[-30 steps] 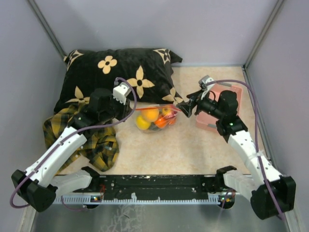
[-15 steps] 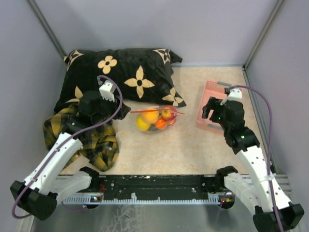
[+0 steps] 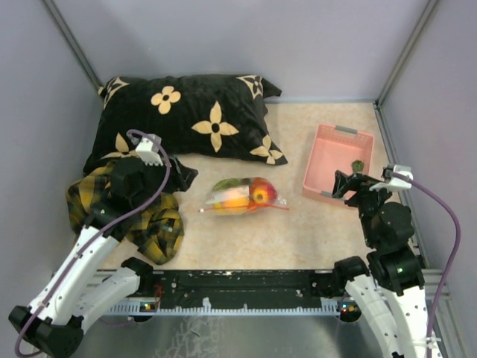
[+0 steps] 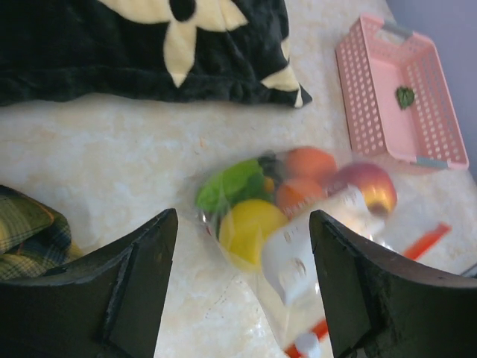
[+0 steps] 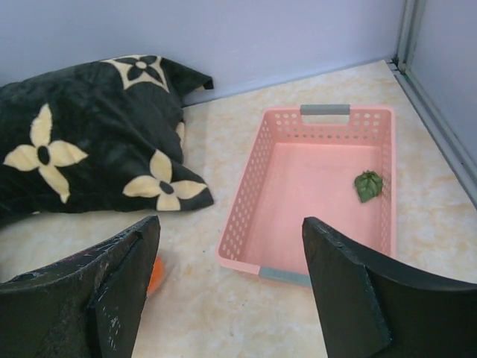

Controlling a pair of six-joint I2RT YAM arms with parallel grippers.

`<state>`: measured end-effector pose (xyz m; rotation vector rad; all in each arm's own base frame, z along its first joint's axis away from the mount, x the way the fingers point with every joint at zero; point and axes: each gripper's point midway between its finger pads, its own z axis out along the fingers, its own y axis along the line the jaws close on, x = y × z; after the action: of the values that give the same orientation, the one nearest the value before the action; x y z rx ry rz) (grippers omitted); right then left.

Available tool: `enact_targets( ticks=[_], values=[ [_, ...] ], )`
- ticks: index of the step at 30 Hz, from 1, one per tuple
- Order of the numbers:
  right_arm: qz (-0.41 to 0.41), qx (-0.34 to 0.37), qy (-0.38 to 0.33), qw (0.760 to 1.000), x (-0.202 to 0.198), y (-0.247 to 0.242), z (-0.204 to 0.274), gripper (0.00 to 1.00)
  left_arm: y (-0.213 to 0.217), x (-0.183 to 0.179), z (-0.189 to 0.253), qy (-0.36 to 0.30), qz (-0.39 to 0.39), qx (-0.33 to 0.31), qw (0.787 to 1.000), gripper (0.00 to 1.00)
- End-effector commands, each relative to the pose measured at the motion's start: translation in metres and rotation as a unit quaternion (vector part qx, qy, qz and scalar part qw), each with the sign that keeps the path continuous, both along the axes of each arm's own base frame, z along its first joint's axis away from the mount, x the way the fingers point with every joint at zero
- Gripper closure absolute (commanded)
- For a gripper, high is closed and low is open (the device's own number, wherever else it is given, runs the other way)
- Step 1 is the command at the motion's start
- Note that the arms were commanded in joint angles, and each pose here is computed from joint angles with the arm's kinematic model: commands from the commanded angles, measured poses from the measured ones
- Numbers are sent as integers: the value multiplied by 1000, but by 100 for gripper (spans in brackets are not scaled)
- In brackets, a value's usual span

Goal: Place the food in the zip-top bag and seal the zipper
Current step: Place the zipper food storage bag at the center of the board.

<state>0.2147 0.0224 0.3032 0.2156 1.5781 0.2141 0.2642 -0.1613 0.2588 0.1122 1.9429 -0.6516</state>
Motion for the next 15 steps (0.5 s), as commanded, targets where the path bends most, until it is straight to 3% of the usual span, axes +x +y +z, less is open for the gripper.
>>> enact_targets(
  ticks=[1, 10, 13, 15],
  values=[
    [-44, -25, 5, 999, -5, -19, 0, 22, 24, 0, 0, -10, 77, -20, 997, 22],
    [-80, -18, -21, 996, -19, -35, 7, 20, 48, -11, 12, -30, 123, -18, 992, 17],
    [-99, -21, -34, 994, -25, -44, 13, 20, 63, -15, 27, -54, 152, -16, 987, 11],
    [-109, -24, -43, 993, -29, -49, 17, 20, 73, -20, 39, -74, 167, -13, 983, 1]
  ],
)
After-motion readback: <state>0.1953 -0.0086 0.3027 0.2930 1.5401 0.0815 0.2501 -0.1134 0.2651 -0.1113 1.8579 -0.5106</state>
